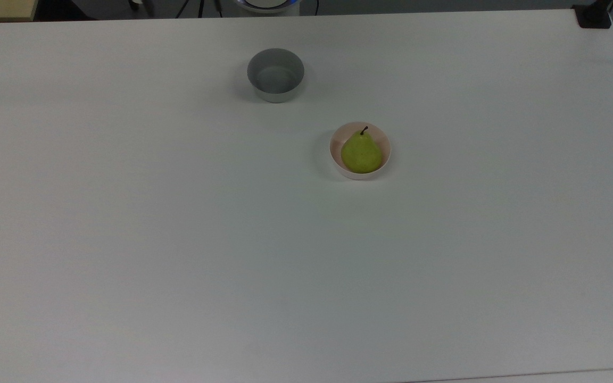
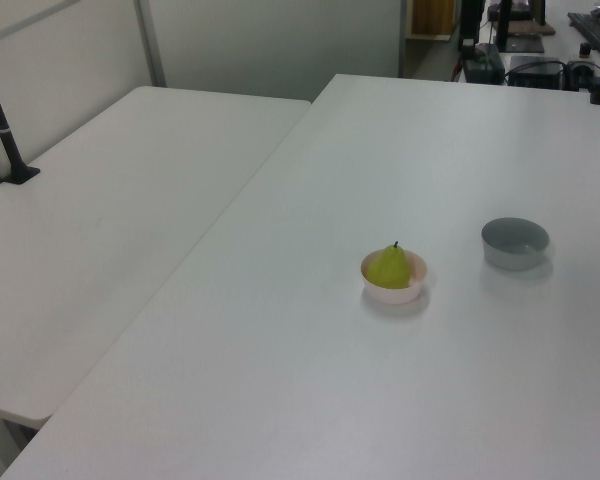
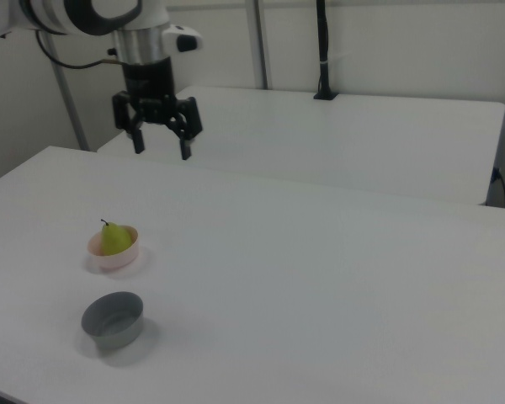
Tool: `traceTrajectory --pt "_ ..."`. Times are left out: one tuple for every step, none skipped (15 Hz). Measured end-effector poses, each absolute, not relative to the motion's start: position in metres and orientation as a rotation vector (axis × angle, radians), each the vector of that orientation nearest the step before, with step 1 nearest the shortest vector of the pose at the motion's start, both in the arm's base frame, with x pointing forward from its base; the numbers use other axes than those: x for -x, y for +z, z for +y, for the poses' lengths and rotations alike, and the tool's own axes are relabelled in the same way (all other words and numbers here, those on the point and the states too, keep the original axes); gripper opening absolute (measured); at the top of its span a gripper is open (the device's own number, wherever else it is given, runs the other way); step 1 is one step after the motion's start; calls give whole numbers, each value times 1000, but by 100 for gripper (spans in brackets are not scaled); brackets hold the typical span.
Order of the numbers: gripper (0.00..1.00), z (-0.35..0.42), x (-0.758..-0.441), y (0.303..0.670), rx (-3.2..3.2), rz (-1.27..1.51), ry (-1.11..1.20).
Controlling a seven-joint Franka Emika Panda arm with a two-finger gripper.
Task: Pick up a pear from the bowl
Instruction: 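Move the open gripper over the pear in the pink bowl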
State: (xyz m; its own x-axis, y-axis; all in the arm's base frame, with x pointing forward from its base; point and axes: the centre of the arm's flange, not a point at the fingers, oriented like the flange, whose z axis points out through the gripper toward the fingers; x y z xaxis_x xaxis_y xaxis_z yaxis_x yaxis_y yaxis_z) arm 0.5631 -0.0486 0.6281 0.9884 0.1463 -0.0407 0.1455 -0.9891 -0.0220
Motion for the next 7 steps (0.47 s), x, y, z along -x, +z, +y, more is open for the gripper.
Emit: traceTrajectory --pt "100 -22 -567 624 3106 -303 77" --pt "100 -2 -569 620 3099 -359 90" --pt "100 34 -573 611 3084 -452 114" --pt "100 70 -576 602 3074 -526 116" --pt "100 94 -579 596 3072 -552 104" --pt "100 132 -583 585 3072 -573 79" --pt "100 161 -587 573 3076 -576 45"
